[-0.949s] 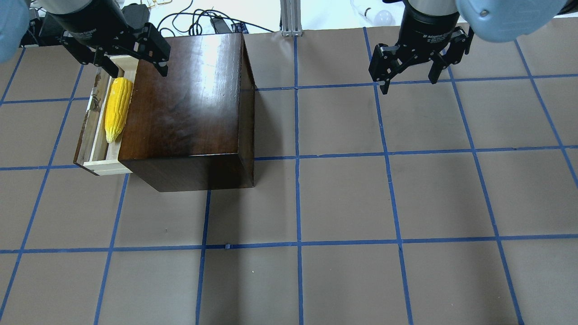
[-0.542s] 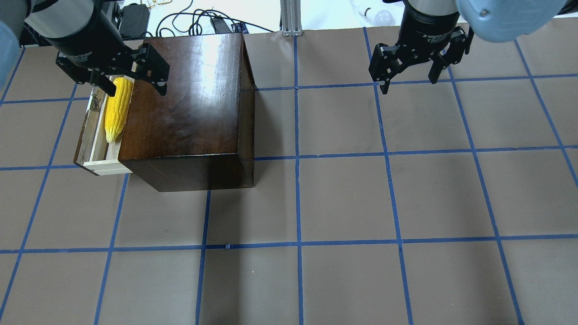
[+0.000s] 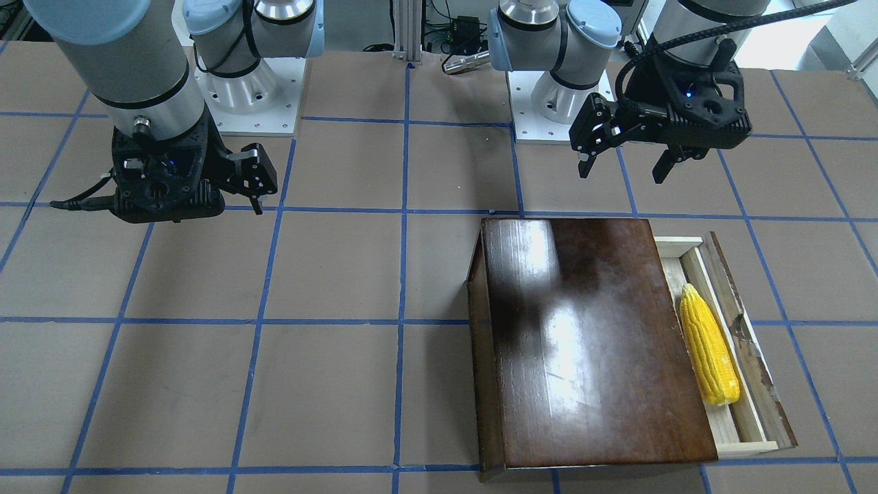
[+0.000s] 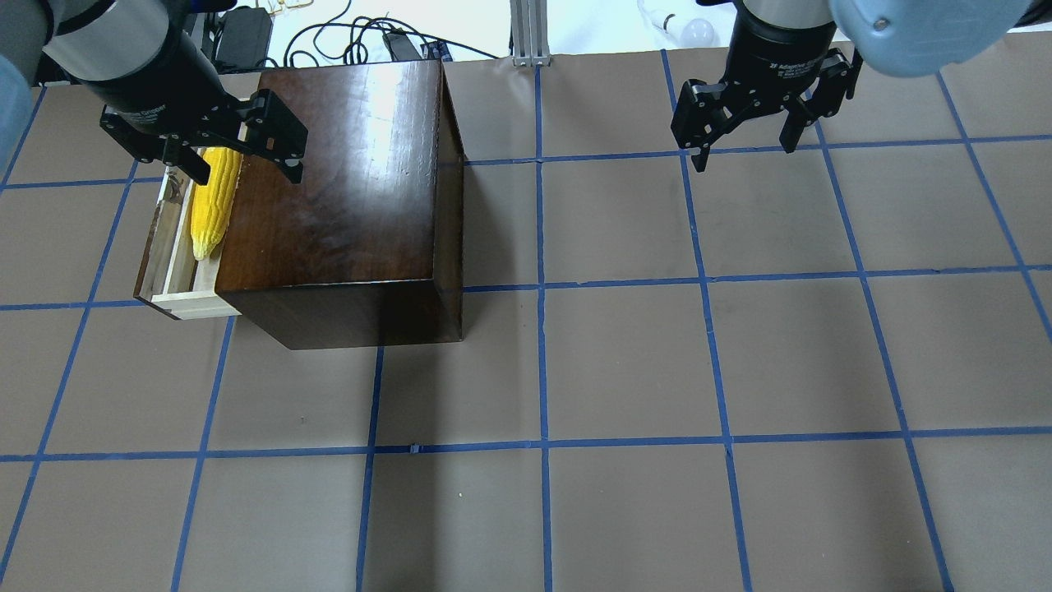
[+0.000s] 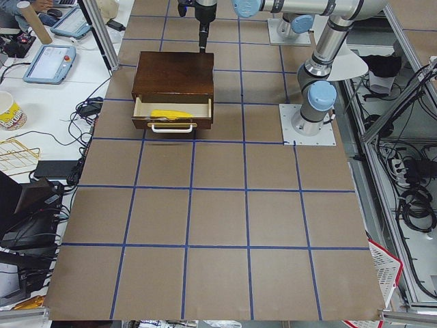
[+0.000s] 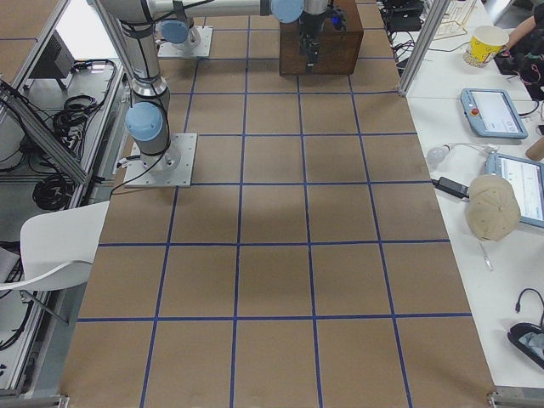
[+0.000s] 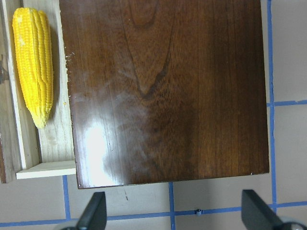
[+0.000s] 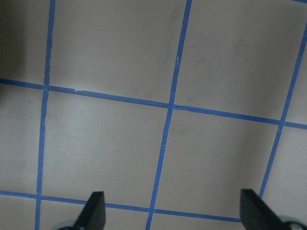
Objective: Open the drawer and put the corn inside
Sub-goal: 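Open the left gripper to release the corn and raise it away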
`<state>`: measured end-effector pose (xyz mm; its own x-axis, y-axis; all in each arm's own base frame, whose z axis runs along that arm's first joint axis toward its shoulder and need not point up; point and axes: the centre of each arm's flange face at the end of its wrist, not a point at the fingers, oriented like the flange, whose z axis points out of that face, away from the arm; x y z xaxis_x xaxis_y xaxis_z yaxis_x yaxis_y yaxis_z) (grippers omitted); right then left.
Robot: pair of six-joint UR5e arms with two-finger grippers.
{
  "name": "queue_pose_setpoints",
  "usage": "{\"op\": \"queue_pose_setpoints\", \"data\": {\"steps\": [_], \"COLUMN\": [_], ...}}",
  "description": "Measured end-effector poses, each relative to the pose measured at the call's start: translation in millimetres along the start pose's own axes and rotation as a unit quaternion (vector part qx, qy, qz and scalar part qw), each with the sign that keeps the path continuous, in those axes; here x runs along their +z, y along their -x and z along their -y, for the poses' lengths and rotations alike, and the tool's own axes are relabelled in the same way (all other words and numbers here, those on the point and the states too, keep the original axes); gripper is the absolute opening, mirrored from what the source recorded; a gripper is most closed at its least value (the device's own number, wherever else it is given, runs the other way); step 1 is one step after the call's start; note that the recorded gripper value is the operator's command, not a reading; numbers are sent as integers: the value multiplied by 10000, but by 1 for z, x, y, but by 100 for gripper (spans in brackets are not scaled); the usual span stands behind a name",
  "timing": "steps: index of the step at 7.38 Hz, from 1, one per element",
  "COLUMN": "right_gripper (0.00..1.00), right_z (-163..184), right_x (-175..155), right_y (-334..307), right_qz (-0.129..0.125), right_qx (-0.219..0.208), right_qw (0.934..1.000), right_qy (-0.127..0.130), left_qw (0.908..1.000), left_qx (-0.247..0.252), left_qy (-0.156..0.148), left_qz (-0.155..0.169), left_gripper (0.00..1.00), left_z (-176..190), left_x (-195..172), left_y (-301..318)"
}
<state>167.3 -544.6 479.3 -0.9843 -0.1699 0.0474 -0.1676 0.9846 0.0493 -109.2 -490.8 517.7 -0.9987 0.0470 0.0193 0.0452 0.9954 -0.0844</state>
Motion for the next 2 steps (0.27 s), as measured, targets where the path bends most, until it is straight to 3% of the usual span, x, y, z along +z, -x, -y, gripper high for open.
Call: {"op": "queue_pose_setpoints", "data": {"steps": [2], "right_gripper": [100], "right_z": [0], "right_x": [0], "right_y": [0], "right_qz": [0], "right_qx": [0], "right_qw": [10000], "right_qy": [2], "left_qw": [10000], "left_qx": [6], "left_qy": [76], "left_qz": [-11], "left_gripper": [100], "left_z": [-6], "left_x": [7], "left_y": [-2]}}
